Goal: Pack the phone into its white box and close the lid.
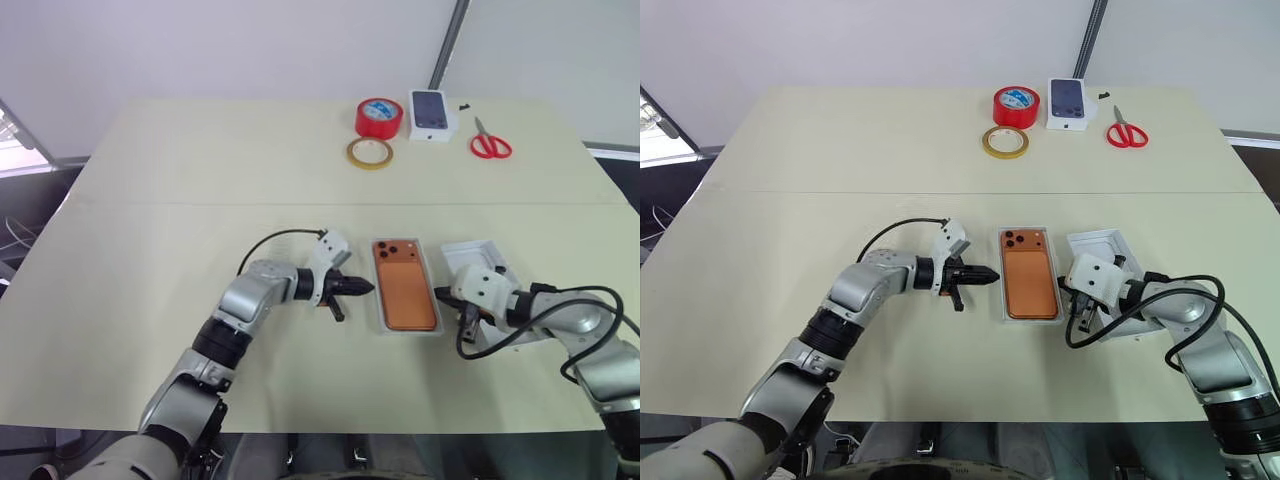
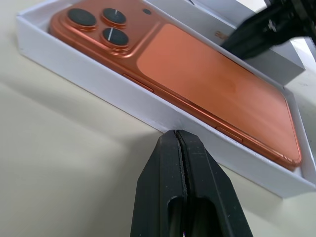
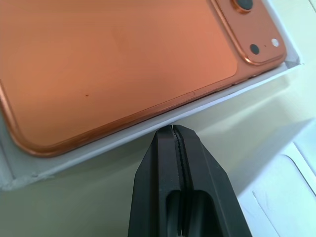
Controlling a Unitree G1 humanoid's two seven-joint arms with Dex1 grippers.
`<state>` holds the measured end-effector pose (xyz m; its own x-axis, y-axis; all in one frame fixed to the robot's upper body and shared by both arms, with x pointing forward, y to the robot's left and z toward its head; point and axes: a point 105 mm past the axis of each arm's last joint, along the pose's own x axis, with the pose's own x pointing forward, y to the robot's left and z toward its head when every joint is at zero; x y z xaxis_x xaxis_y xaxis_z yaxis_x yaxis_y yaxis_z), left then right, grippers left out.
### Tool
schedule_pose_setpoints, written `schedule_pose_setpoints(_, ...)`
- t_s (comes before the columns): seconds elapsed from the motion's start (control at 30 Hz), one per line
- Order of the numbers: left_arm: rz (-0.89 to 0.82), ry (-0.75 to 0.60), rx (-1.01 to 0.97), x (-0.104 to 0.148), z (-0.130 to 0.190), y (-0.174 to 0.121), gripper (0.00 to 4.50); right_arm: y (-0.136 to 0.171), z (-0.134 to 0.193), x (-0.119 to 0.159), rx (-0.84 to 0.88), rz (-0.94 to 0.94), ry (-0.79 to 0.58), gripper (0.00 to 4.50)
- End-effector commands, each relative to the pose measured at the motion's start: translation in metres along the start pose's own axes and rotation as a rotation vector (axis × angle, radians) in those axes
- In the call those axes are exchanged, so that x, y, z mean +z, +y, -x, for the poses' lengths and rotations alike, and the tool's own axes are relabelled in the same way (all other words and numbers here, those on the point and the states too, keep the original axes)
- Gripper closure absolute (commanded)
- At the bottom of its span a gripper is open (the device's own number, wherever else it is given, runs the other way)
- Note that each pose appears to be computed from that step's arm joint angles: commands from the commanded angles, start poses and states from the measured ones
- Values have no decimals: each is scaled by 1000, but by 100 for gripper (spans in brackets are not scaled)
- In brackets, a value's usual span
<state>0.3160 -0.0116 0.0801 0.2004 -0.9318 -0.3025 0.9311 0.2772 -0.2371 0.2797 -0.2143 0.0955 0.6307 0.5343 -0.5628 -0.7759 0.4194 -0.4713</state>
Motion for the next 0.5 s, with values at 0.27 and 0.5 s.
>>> schedule_pose_setpoints(0.27,-39,-43,44,14,8,10,447,-1,6,11,-1,33,-40,450)
schedule_pose_setpoints(0.5,-50,-37,87,10,28,21,447,-26,12,5,-80,79,1,450)
